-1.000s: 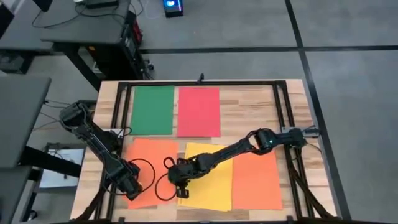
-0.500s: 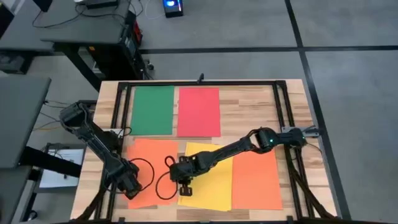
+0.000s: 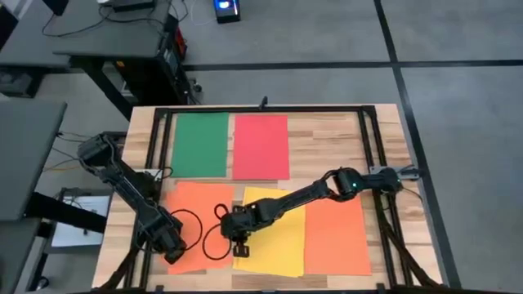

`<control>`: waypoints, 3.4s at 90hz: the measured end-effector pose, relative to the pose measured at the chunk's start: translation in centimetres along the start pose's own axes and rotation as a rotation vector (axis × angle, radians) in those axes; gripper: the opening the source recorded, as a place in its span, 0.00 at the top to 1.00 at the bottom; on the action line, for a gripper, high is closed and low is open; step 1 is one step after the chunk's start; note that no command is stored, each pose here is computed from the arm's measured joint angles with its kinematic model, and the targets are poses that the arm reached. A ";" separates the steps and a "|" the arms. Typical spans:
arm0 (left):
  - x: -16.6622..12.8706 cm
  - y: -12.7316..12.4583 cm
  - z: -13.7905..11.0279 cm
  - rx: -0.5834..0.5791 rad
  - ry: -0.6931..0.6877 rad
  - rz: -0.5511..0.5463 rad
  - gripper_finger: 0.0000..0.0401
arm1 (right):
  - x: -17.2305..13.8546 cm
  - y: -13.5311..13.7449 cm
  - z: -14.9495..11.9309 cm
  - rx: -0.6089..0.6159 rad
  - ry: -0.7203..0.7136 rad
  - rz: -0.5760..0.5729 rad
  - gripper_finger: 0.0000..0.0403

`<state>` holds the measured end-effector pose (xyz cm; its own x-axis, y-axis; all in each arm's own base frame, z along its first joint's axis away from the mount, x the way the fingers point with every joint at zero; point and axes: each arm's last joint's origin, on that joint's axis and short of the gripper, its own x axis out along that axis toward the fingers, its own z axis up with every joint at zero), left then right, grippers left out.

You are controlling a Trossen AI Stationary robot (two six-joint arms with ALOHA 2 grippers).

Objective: Organize paper
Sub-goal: Stack the orange paper on top of the orange paper

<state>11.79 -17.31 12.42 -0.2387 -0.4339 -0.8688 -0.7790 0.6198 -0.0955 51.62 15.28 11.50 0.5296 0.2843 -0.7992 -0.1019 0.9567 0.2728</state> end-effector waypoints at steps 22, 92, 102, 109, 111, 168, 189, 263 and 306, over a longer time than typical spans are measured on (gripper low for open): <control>0.0 -0.5 -0.1 -0.006 0.008 -0.043 1.00 | -0.3 0.3 0.5 0.003 -0.011 0.006 1.00; 0.0 -0.7 -0.2 -0.056 0.021 -0.066 1.00 | 0.1 2.3 0.3 0.008 -0.060 0.051 1.00; 0.0 -0.7 -0.2 -0.060 0.021 -0.066 1.00 | 0.2 2.4 0.3 0.008 -0.062 0.057 1.00; 0.0 -0.7 -0.2 -0.063 0.020 -0.066 1.00 | 0.1 2.4 0.3 0.008 -0.063 0.057 1.00; 0.0 -0.7 -0.2 -0.065 0.021 -0.066 1.00 | 0.1 2.4 0.3 0.008 -0.063 0.057 1.00; -0.3 -0.8 0.3 -0.100 0.020 -0.078 1.00 | 0.2 3.0 0.5 0.014 -0.091 0.083 1.00; -0.3 -0.8 0.4 -0.111 0.015 -0.071 1.00 | 0.1 3.0 0.6 -0.009 -0.101 0.079 1.00; -0.2 -0.8 0.0 -0.125 0.033 -0.065 1.00 | -0.2 4.3 0.0 -0.045 -0.021 0.051 1.00; -0.2 -0.8 0.1 -0.133 0.025 -0.074 1.00 | 1.1 2.8 0.1 -0.032 -0.041 0.061 1.00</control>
<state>12.54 -17.69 12.65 -0.1909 -0.4927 -0.8490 -0.8644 0.4942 -0.0924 51.97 18.29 11.47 0.5558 0.3400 -0.7586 -0.1616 0.9393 0.3026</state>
